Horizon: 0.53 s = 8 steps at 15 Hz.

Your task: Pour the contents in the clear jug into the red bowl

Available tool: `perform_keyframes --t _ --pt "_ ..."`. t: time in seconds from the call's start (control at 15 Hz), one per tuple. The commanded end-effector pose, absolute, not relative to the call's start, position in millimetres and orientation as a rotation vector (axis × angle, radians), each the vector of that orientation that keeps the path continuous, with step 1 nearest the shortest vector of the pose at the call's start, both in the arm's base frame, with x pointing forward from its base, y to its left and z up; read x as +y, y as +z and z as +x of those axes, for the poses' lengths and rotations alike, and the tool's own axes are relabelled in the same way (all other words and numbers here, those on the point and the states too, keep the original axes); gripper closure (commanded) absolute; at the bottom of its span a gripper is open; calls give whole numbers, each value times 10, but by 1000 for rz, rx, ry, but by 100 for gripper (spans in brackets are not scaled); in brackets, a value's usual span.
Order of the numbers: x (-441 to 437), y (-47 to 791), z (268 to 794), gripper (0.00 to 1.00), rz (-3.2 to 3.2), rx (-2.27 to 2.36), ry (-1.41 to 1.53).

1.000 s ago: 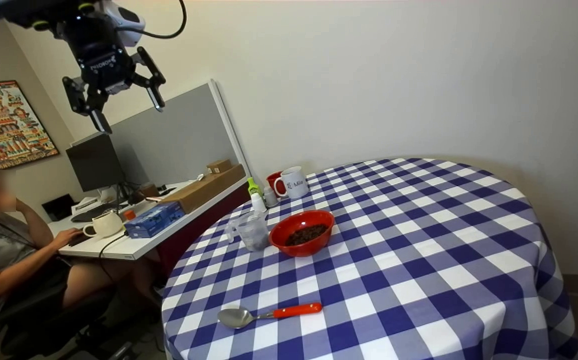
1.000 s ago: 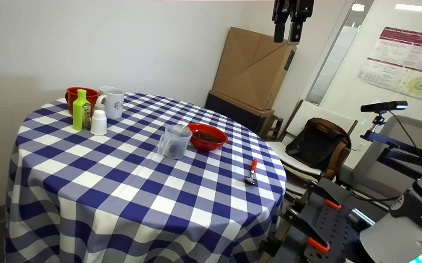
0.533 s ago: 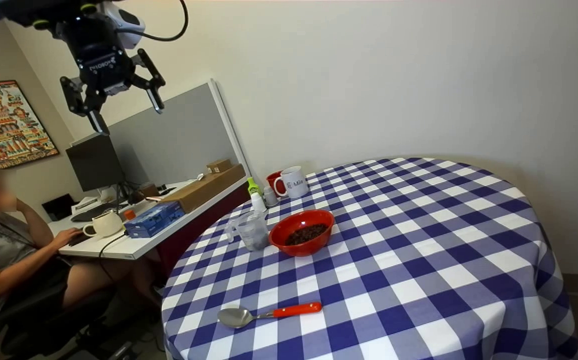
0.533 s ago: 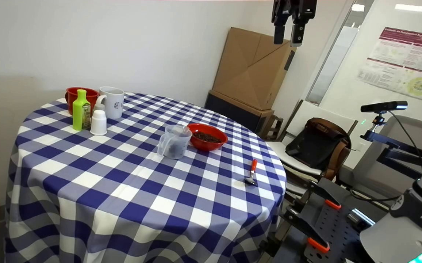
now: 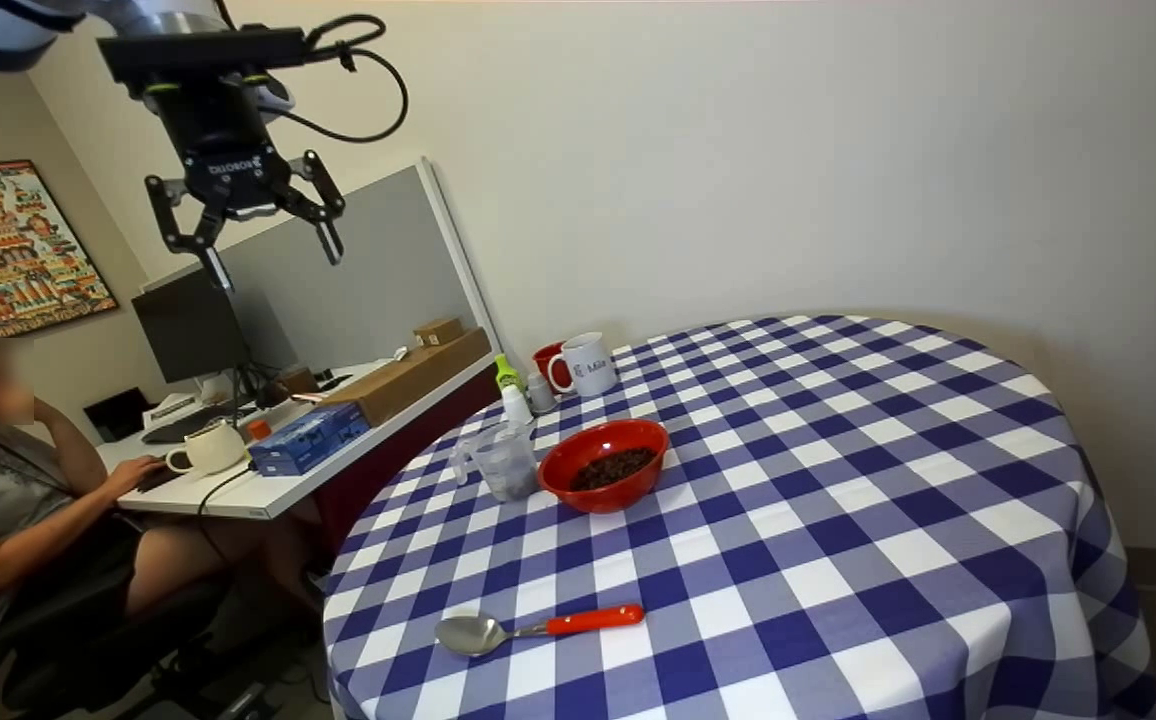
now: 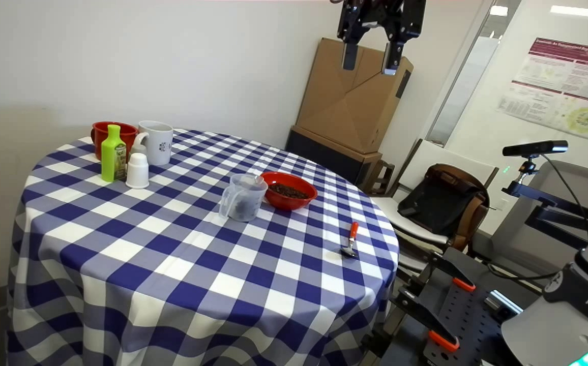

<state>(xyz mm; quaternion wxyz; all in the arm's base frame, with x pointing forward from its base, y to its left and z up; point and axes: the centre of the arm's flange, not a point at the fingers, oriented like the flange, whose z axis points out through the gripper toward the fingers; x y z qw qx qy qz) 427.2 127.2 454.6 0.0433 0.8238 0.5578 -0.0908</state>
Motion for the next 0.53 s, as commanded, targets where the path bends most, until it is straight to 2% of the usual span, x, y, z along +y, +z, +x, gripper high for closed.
perform_keyframes --t 0.0,0.47 --pt "1268 4302 4592 0 2369 1972 -274" --pt "1379 3693 5074 0 1976 2406 -378"
